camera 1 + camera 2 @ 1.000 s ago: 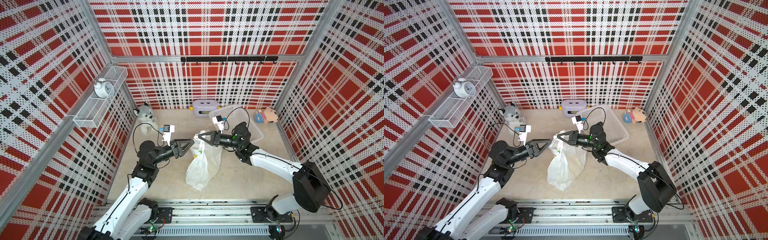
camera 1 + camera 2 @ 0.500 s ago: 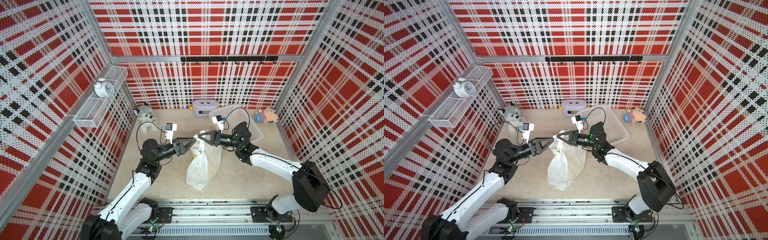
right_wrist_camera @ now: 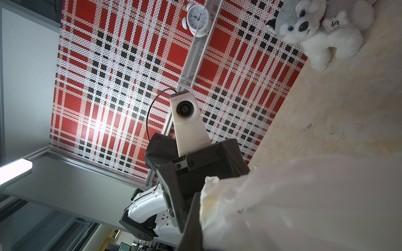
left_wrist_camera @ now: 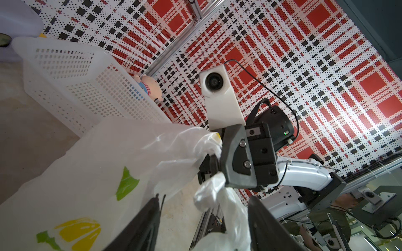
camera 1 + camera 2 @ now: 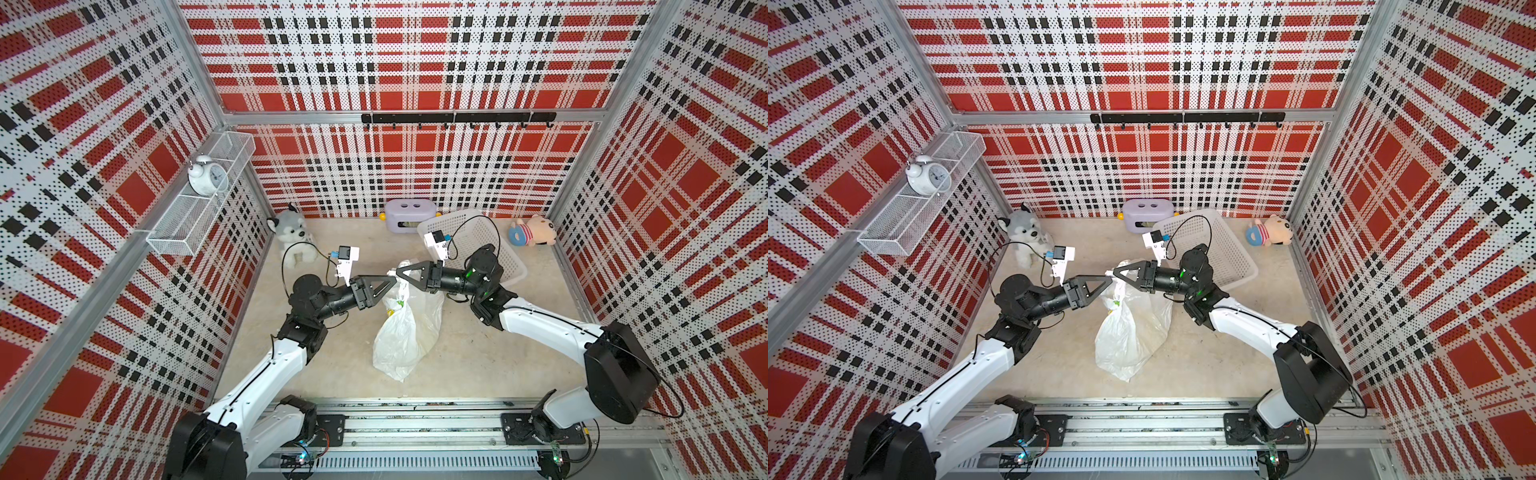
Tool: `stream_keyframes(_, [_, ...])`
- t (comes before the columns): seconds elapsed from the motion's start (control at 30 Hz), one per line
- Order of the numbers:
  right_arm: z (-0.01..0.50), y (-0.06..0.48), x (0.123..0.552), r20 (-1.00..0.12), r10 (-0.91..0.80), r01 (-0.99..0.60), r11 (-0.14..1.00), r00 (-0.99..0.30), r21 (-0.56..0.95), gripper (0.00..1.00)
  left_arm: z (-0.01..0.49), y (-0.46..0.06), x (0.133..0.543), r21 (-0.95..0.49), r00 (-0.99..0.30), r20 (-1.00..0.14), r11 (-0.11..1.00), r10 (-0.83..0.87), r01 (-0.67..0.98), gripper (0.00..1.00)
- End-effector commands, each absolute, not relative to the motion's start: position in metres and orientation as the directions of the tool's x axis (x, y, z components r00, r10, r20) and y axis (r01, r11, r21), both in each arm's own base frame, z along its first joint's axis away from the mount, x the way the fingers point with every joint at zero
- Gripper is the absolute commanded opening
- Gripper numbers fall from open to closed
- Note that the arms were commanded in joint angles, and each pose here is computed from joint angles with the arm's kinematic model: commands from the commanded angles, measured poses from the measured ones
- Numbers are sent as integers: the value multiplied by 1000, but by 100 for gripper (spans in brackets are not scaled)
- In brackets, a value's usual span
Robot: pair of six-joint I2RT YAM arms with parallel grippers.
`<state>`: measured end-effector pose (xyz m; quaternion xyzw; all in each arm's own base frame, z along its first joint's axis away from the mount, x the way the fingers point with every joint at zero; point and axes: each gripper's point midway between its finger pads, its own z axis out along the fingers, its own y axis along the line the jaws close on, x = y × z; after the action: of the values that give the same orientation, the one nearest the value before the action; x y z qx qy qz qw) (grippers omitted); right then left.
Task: Place the banana into a plastic bag & tie a knot
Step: Cross the plastic bag at the center of the board.
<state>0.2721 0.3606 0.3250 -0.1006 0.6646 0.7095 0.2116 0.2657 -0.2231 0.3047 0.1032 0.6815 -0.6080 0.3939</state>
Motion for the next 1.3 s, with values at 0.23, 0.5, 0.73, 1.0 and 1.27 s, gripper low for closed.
stream_keyframes(0.23, [319,360,273,-422,165,-433,-33,-891,901,0,341,-233,256,-688,-612,-711,162,-346,707,45])
stream_keyframes(0.5, [317,360,275,-420,167,-430,-24,-892,903,0,337,-231,259,-698,-616,-702,173,-357,695,2])
stream_keyframes(0.73, [317,358,276,-442,166,-445,16,-882,895,3,332,-234,261,-691,-605,-709,191,-362,697,0])
stream_keyframes(1.0, [313,353,274,-463,160,-457,78,-872,886,46,317,-236,266,-689,-594,-717,237,-365,685,0])
stream_keyframes(1.27, [319,339,264,-491,175,-480,105,-853,871,67,304,-239,273,-687,-591,-724,295,-356,664,0])
